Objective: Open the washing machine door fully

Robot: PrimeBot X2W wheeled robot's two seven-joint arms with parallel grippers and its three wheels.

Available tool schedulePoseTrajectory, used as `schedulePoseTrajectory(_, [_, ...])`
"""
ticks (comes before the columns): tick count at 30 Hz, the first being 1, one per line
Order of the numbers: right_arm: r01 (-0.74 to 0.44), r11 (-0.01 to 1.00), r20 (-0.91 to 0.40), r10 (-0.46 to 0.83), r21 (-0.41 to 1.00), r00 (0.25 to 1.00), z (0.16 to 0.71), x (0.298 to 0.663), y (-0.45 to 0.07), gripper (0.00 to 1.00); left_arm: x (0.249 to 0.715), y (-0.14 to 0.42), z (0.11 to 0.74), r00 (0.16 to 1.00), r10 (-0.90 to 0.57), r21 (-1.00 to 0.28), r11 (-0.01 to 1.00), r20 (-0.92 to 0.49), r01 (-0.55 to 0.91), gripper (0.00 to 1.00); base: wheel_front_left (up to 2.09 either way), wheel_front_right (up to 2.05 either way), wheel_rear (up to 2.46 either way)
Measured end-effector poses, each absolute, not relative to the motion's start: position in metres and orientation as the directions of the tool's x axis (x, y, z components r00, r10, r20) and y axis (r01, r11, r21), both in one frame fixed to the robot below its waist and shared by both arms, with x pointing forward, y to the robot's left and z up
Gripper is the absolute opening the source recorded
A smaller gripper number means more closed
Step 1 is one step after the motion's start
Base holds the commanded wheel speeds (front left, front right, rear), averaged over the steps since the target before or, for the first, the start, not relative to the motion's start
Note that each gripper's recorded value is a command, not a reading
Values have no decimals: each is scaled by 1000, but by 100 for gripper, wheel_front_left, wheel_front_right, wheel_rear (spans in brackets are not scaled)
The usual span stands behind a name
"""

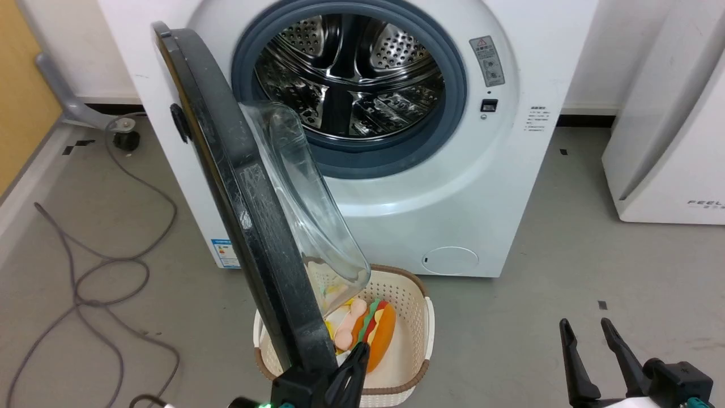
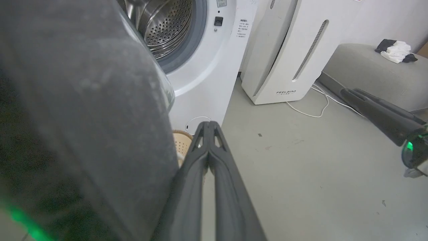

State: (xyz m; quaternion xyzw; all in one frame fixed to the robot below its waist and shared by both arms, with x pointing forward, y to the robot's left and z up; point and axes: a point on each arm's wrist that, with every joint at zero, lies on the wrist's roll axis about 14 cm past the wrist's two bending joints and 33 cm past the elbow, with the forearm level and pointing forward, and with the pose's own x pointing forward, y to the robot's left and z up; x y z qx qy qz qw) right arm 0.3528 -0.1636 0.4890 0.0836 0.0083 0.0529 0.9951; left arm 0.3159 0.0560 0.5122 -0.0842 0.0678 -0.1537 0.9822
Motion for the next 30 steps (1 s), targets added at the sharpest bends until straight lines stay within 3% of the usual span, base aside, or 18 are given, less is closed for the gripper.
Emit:
schedulePoseTrajectory(14, [-172, 971, -6, 175, 167, 984, 490, 362, -141, 100, 287, 120, 502, 983, -78, -176, 983, -165, 49, 0, 0, 0, 0])
schedulePoseTrajectory(30, [-300, 938, -14, 307, 173, 952, 487, 377, -96, 100, 248, 212, 503, 955, 246, -84, 961, -167, -262, 0, 0, 0, 0])
